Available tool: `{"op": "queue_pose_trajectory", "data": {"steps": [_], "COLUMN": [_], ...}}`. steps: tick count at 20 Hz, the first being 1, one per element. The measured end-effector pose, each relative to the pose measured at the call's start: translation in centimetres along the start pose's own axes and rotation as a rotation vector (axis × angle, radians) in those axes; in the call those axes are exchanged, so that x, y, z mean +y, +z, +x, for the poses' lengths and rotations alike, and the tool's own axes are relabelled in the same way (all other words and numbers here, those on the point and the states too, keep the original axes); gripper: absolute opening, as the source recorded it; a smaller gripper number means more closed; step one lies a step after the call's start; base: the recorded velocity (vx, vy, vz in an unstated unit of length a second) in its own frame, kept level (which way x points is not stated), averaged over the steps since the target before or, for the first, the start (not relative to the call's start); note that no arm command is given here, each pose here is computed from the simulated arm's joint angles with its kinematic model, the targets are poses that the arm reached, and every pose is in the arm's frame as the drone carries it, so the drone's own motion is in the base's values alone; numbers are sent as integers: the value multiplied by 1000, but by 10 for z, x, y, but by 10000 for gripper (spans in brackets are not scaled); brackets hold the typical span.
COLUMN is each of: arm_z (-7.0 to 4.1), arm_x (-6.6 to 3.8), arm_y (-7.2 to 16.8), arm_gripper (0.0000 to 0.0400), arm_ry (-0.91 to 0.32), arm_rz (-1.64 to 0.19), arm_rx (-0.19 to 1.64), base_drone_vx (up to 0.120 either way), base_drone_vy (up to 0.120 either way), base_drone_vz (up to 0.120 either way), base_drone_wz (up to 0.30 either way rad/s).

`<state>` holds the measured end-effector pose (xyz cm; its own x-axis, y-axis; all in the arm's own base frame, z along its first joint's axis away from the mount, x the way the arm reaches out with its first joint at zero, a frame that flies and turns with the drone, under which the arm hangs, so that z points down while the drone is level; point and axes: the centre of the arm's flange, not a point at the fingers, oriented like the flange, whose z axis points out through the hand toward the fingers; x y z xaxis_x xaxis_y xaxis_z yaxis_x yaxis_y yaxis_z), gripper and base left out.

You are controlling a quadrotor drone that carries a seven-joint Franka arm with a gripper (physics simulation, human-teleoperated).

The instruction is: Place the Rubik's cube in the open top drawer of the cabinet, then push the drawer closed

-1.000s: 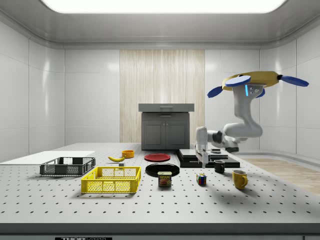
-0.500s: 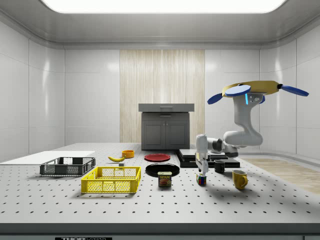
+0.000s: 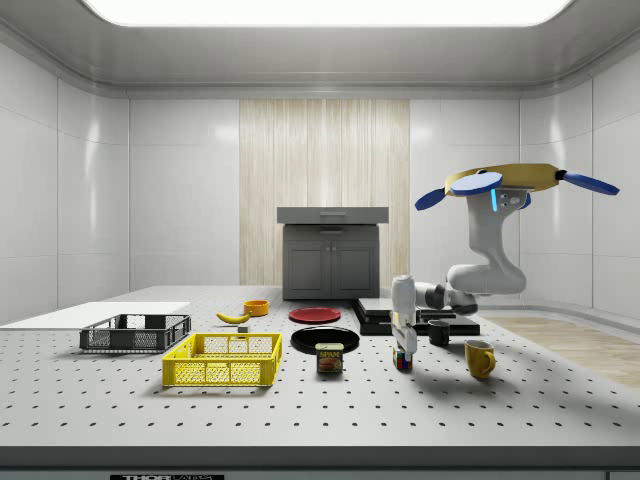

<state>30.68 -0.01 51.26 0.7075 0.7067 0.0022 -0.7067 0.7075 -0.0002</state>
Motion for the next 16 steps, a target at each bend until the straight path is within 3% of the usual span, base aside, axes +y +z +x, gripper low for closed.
{"op": "queue_pose_trajectory", "data": {"steps": [7,11,16], "arm_z": [2,4,4], "arm_x": [-2,-3,-4], "arm_y": [11,13,14], "arm_gripper": [400,358,334], "arm_ry": [0,0,0], "arm_rz": [0,0,0], "arm_rx": [0,0,0], "base_drone_vx": [0,0,0], "base_drone_vy": [0,0,0], "base_drone_vz": [0,0,0], "base_drone_wz": [0,0,0]}}
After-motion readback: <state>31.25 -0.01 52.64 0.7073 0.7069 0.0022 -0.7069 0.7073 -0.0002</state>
